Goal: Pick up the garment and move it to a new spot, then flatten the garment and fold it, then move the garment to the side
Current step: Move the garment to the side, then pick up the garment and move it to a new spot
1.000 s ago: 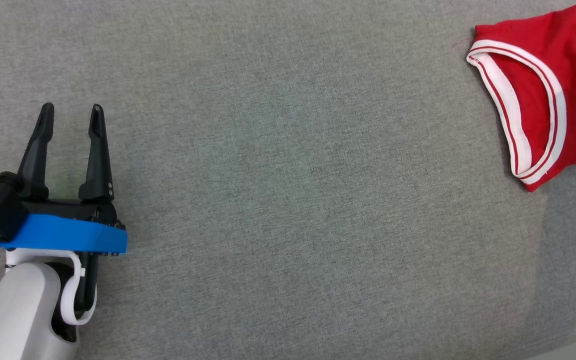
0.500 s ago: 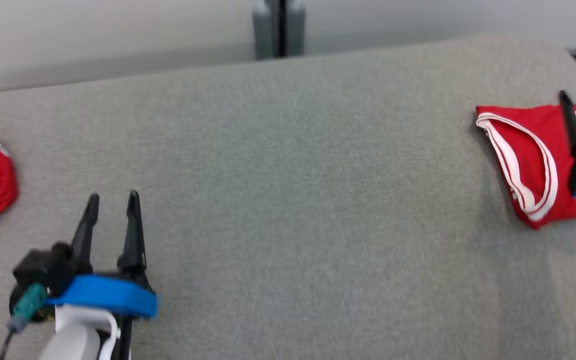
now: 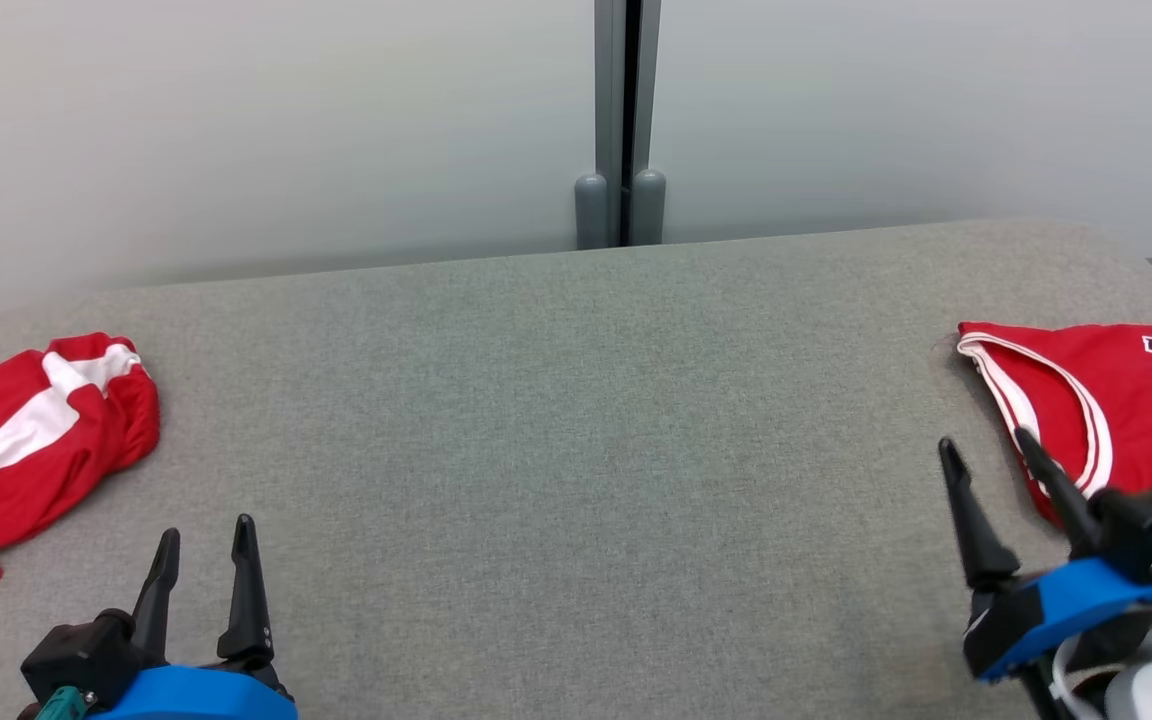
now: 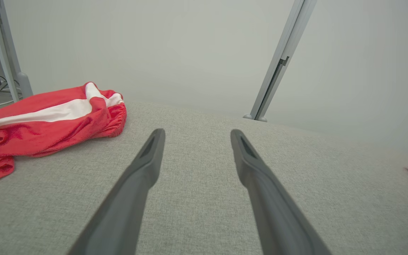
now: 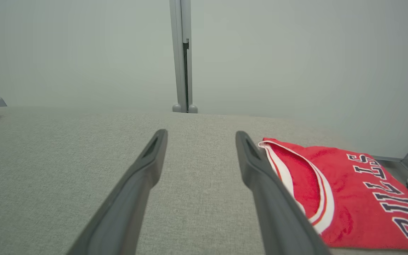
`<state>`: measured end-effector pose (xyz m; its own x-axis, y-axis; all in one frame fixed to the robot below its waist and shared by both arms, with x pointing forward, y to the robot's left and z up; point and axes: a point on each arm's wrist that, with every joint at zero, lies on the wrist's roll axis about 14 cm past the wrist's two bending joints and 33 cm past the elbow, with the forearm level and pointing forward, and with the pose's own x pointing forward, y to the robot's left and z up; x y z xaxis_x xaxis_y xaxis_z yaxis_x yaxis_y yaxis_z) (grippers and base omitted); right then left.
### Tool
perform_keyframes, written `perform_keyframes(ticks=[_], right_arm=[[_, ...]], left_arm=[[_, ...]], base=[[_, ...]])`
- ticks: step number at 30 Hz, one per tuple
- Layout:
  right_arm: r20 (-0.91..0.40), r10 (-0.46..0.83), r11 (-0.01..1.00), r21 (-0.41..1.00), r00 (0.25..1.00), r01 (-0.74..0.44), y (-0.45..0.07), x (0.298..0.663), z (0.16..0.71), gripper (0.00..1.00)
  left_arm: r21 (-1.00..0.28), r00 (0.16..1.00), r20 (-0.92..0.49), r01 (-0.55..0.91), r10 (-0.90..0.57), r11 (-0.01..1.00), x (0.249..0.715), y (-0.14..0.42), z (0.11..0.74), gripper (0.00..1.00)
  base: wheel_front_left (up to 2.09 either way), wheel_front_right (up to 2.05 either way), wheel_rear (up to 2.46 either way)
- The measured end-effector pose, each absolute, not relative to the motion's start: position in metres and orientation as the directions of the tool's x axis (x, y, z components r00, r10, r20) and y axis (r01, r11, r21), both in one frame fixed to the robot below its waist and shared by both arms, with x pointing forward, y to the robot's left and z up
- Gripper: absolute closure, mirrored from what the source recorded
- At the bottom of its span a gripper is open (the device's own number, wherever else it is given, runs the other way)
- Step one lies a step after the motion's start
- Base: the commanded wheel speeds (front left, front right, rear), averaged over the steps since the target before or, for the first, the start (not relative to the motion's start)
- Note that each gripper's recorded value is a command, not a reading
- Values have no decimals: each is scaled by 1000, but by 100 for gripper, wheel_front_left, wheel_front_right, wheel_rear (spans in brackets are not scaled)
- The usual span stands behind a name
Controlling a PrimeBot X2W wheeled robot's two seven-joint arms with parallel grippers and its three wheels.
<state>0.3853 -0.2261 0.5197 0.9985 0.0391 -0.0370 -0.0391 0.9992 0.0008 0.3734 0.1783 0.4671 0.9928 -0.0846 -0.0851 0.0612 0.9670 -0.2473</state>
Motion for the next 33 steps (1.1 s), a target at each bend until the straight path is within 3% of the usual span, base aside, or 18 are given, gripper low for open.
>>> perform_keyframes(ticks=[7, 22, 33], right_arm=[[-37, 59, 997, 59, 998, -57, -198, 365, 507, 0], [-72, 31, 998, 47, 997, -28, -202, 363, 500, 0], [-79, 131, 990, 60, 988, -126, -164, 378, 497, 0]], left_arm=[[-244, 995, -72, 53, -73, 968, 364, 182, 472, 0], [-250, 995, -80, 41, -63, 967, 357, 181, 470, 0], [-255, 998, -59, -46, 32, 966, 339, 209, 478, 0]], base=[[0, 0, 0], [0, 0, 0], [0, 0, 0]])
